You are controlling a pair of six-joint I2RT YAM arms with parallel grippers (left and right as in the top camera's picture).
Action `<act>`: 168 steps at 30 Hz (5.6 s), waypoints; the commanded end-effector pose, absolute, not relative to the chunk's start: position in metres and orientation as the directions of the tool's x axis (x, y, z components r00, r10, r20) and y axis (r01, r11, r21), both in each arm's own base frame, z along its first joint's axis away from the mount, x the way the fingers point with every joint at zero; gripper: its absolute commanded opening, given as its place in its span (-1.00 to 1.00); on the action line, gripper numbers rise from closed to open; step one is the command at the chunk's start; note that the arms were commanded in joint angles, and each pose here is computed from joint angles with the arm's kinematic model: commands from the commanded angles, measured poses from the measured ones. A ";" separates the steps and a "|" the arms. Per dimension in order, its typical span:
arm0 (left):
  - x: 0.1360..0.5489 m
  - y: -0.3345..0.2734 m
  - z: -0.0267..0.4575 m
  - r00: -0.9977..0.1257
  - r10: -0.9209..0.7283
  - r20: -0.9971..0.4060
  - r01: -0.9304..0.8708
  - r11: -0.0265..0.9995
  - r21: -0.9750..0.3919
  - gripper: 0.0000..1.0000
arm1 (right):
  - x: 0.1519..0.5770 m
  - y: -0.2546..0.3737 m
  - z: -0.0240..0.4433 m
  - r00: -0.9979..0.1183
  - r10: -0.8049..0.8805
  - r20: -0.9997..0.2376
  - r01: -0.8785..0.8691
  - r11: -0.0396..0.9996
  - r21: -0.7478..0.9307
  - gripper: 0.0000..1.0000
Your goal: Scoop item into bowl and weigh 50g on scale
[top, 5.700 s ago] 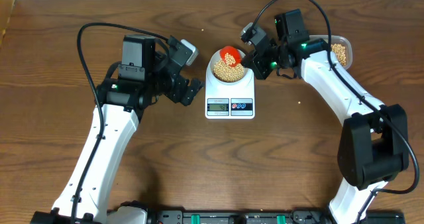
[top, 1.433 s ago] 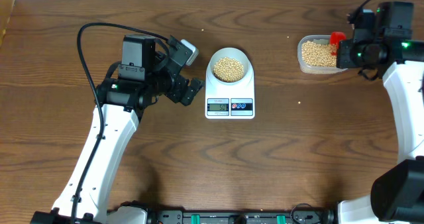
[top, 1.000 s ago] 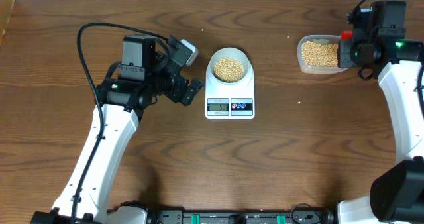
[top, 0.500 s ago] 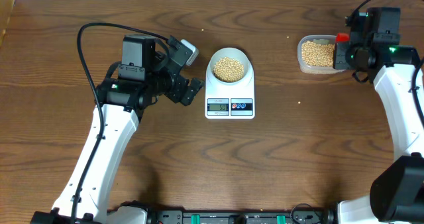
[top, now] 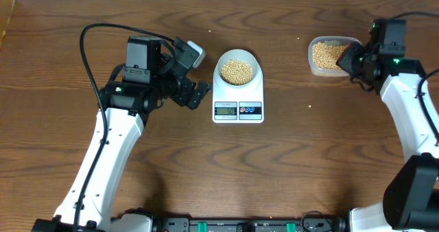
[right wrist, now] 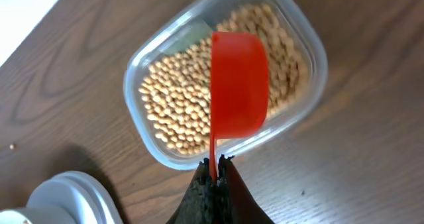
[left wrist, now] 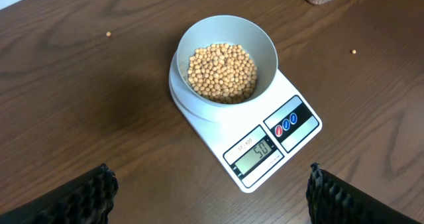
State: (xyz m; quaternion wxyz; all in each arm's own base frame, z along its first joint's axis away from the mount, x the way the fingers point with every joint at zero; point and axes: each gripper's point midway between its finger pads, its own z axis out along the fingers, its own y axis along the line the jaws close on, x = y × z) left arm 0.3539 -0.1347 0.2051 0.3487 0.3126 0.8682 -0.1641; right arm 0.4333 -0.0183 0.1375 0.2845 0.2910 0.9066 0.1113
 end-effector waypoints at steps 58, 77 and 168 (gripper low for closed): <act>0.352 -0.136 0.205 -0.550 0.438 -0.710 0.672 0.738 -0.065 0.88 | 0.433 -0.023 0.110 -0.556 0.736 -0.388 0.599 0.678 0.426 0.23; 0.352 -0.136 0.205 -0.550 0.438 -0.711 0.672 0.738 -0.065 0.88 | 0.422 -0.016 0.156 -0.831 0.218 -0.512 0.163 0.975 0.151 0.99; 0.351 -0.135 0.204 -0.555 0.439 -0.707 0.670 0.739 -0.068 0.87 | 0.414 -0.008 0.167 -0.864 0.090 -0.496 0.033 0.992 0.123 0.99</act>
